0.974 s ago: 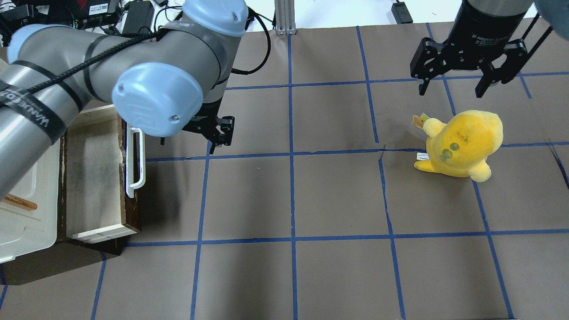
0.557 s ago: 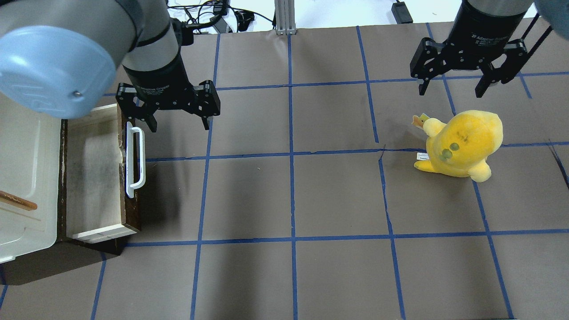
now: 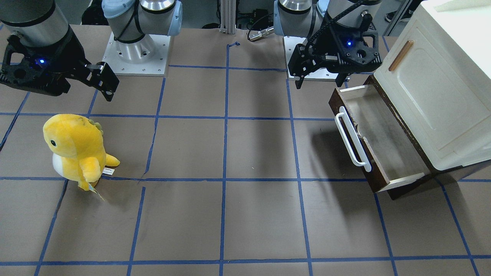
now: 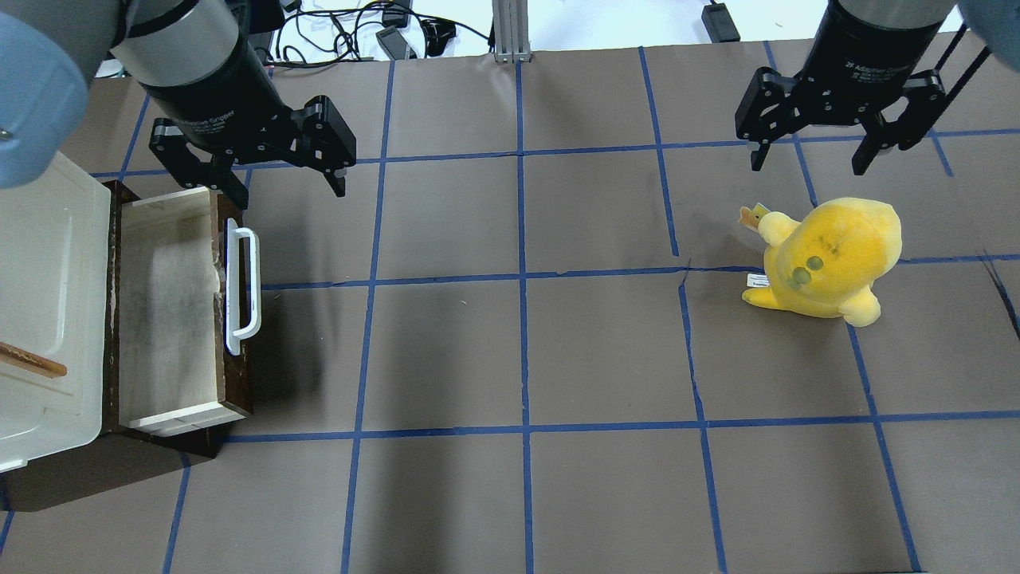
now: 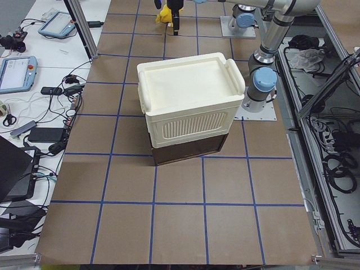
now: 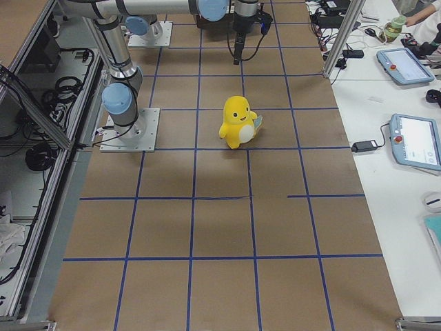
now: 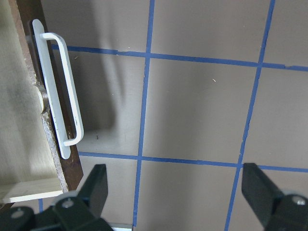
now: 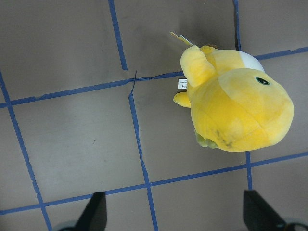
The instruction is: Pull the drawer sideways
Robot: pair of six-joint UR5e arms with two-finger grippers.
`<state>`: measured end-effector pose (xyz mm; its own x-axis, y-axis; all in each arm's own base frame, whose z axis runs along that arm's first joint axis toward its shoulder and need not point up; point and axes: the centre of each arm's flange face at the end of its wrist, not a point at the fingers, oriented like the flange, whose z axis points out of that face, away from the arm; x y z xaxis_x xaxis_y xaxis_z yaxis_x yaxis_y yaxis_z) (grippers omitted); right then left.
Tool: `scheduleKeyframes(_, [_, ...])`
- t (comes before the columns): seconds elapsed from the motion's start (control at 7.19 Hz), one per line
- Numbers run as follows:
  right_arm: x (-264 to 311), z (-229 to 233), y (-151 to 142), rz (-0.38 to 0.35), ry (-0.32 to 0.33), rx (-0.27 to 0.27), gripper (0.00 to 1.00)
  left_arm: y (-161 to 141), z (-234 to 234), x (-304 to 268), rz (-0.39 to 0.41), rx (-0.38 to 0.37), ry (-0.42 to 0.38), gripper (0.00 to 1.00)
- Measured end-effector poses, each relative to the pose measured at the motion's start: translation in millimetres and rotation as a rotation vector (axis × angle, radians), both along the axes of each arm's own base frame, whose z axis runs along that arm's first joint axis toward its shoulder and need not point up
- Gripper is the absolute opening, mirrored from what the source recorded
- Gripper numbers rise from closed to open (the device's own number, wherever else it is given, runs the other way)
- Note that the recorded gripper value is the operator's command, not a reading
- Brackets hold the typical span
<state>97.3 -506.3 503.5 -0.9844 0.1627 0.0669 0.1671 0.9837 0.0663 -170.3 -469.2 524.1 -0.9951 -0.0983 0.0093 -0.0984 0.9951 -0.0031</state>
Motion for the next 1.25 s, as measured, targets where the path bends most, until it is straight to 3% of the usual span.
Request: scheduleKeyframes(1.25, [0.1, 0.0, 0.0, 0.0, 0.0, 0.0, 1.0, 4.8, 3.3, -0.7, -0.038, -0.001, 0.0, 1.0])
